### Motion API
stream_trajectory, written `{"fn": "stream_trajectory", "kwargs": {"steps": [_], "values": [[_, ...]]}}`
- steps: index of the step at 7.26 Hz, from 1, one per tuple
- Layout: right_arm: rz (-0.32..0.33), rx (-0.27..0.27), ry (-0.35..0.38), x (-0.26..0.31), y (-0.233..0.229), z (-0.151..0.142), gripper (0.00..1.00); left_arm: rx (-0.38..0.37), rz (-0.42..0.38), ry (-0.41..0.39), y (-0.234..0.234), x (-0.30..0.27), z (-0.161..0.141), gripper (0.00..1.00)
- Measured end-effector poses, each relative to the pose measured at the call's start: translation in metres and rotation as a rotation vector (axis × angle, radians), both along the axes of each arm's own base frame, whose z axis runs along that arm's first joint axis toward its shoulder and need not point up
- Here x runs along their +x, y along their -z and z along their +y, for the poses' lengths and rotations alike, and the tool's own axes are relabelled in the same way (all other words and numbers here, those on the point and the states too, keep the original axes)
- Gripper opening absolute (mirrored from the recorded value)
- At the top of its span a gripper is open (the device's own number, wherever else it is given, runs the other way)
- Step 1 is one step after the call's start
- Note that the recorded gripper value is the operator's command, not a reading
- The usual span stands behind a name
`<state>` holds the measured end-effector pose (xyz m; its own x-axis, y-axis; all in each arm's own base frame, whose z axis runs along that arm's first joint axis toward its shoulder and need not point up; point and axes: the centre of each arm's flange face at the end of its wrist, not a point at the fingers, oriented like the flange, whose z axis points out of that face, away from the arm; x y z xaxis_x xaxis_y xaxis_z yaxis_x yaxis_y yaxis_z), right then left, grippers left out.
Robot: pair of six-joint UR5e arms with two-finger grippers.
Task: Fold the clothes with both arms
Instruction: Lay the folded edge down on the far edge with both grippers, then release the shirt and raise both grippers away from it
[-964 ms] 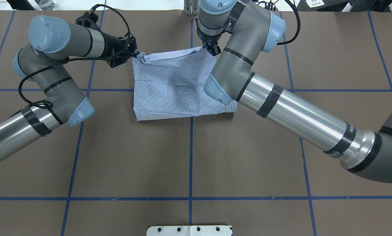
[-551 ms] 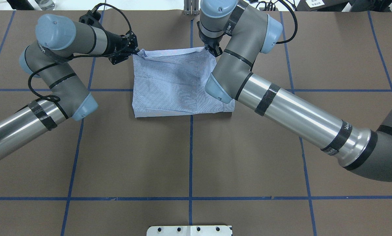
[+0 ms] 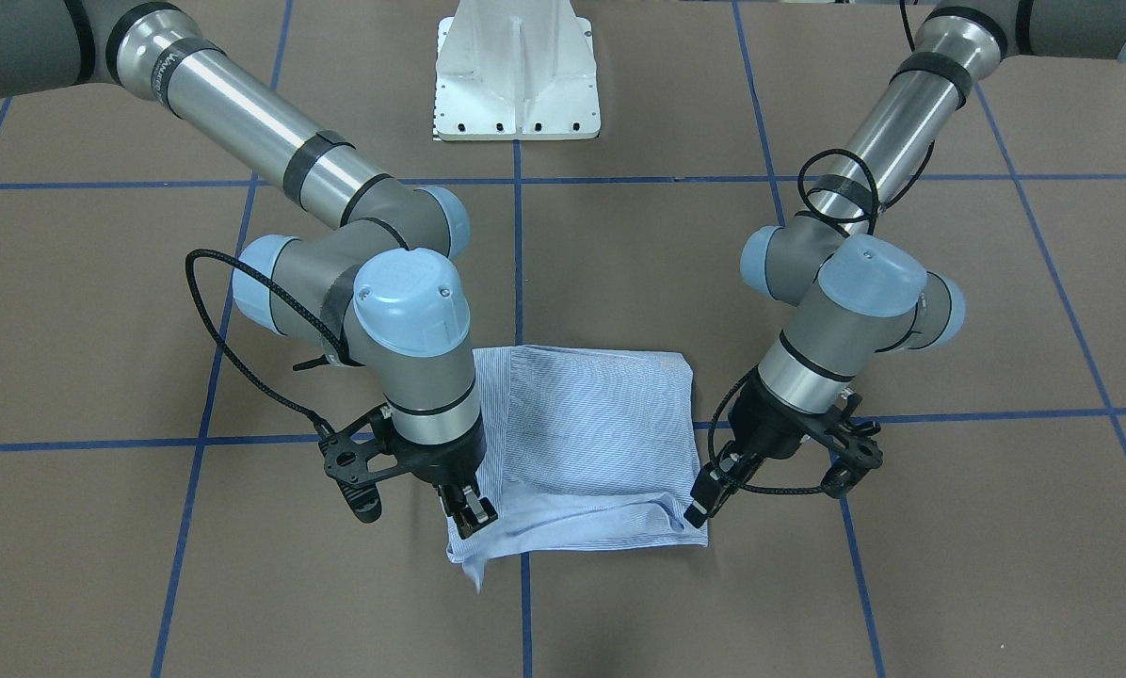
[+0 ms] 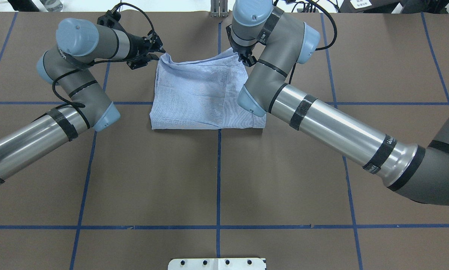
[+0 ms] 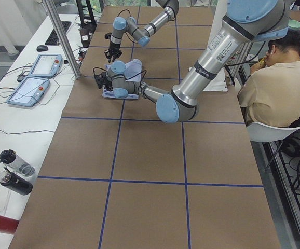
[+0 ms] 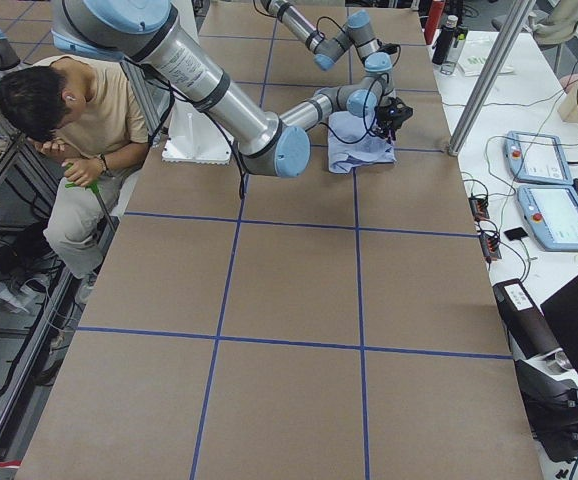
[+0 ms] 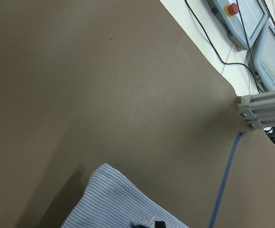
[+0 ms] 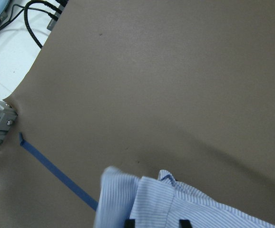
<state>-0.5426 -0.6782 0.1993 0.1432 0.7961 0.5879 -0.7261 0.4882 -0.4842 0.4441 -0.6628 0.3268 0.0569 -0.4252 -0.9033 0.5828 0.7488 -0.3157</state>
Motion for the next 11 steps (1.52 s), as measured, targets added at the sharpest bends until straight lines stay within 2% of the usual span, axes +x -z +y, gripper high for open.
{"fn": "stream_trajectory", "kwargs": {"steps": [2, 4, 5, 6, 7, 9, 11], "values": [[-0.012, 0.034, 0.013, 0.017, 0.013, -0.019, 1.0, 0.012, -0.003, 0.035, 0.001, -0.02, -0.018, 0.74], [-0.015, 0.058, 0.06, 0.038, 0.017, -0.029, 1.0, 0.031, 0.012, 0.016, 0.008, -0.045, -0.023, 0.74], [-0.016, 0.063, 0.095, 0.055, 0.014, -0.031, 1.0, 0.055, 0.022, -0.024, 0.008, -0.061, -0.015, 0.58], [-0.011, 0.072, 0.136, 0.074, 0.007, -0.028, 1.0, 0.075, 0.032, -0.055, 0.007, -0.074, -0.002, 0.18], [-0.006, 0.086, 0.167, 0.084, 0.003, -0.02, 1.0, 0.088, 0.04, -0.07, 0.008, -0.081, 0.006, 0.0], [0.007, 0.119, 0.187, 0.069, 0.008, 0.002, 1.0, 0.11, 0.043, -0.082, 0.004, -0.091, 0.021, 0.0], [0.014, 0.155, 0.184, 0.066, 0.004, 0.022, 1.0, 0.121, 0.038, -0.107, 0.014, -0.069, 0.022, 0.0]]}}
